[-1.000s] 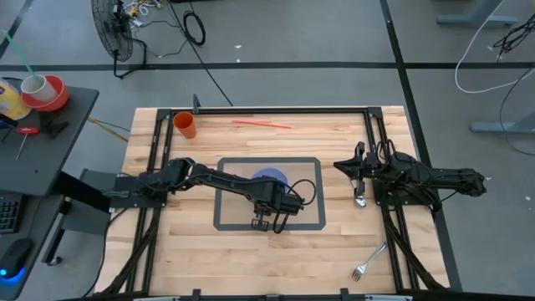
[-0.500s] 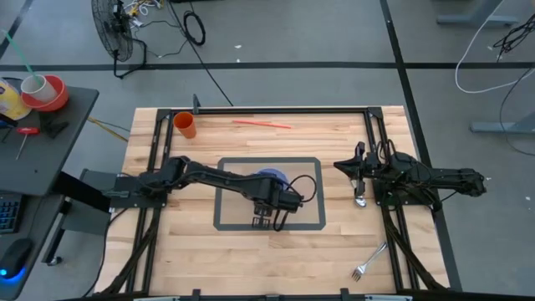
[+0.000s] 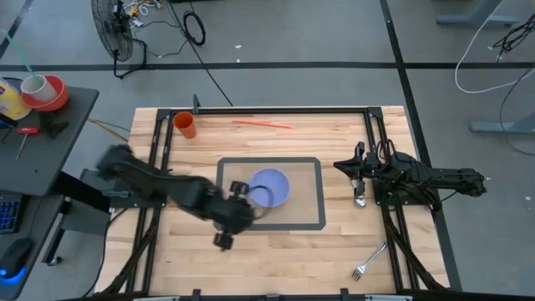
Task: Pick & Place Utensil
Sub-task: Put the silver spoon into the violet bowl
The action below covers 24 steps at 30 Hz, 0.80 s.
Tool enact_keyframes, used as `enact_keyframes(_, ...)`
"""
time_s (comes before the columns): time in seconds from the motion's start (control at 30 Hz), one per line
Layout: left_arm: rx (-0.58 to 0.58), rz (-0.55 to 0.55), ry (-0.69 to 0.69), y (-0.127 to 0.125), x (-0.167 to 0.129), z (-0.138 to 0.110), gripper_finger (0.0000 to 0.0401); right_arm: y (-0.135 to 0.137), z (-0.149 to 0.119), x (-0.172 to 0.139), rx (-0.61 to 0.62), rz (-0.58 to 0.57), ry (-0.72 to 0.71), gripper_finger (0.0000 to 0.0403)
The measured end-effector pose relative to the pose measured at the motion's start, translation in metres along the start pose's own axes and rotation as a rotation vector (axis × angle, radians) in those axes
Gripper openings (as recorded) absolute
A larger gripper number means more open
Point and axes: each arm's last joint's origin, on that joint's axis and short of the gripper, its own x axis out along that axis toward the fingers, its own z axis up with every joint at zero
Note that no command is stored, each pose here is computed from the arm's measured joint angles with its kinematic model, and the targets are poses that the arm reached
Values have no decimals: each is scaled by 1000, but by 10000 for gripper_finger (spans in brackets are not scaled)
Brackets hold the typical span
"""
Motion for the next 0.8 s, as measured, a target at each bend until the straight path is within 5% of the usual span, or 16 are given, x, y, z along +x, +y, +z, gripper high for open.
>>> enact_keyframes(0.23, -2, -12, -369, -1, -15, -57, 136, 0, 0, 0, 0, 0, 0, 27)
enact_keyframes(0.53, 37, 149, -667, 25, -16, -111, 135, 0, 3, 0, -13, -4, -27, 27)
enact_keyframes(0.8, 13, 314, -769, 57, -29, -132, 135, 1, 18, -2, 333, 33, -190, 27)
